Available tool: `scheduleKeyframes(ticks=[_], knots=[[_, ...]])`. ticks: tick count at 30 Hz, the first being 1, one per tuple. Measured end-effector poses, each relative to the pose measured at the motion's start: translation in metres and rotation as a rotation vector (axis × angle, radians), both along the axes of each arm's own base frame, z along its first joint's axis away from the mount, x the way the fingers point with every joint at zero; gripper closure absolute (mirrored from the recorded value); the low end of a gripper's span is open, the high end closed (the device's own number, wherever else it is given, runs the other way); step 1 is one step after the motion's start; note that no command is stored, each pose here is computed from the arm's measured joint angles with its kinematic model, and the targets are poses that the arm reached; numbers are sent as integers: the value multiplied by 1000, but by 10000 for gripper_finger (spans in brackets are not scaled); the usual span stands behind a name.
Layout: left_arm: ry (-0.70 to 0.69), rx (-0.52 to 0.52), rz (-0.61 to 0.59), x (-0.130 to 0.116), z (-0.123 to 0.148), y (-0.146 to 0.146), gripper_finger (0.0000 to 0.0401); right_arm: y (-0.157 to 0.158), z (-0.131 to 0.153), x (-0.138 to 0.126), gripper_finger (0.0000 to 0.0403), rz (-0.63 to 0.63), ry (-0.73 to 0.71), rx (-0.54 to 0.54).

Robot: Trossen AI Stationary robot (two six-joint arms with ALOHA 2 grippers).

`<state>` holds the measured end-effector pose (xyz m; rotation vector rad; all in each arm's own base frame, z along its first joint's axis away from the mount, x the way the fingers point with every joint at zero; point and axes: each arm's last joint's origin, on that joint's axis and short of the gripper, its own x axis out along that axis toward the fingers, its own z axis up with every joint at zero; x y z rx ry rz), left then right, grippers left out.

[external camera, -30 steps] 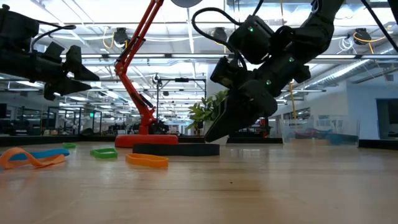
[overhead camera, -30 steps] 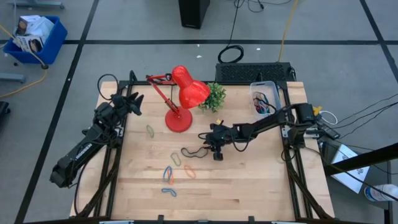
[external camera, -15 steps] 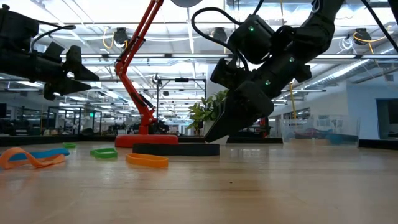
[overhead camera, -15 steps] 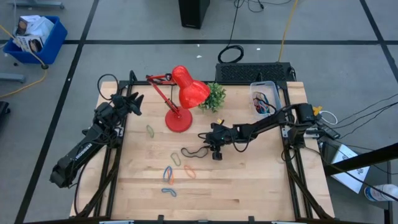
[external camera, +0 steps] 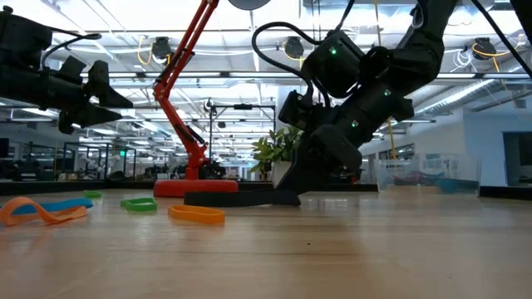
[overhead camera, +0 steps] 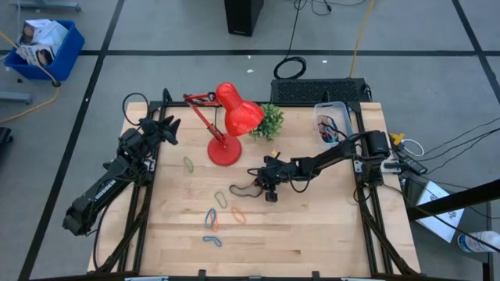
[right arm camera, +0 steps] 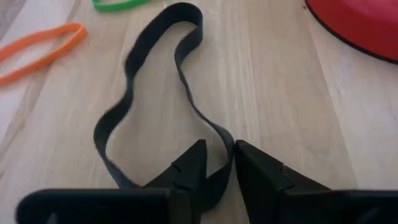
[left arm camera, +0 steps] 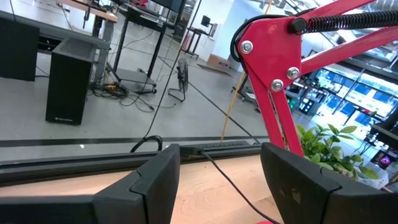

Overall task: Pick and place rubber bands into bin
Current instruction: Put the black rubber band into the transparent bin

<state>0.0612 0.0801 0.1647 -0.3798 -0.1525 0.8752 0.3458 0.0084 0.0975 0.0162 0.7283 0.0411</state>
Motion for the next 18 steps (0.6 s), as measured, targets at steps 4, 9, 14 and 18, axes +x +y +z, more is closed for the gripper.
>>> scheduleKeyframes(ticks=[4,9,14,18], knots=[[0,0,0,0,0,0,171,0,0,0,359,0,1,-1],[0,0,0,0,0,0,171,0,0,0,398,20,-7,-22],[0,1,0,0,0,0,171,0,9,0,398,28,-33,-30],[1,1,0,0,0,0,171,1,38,-9,400,35,-43,-54]])
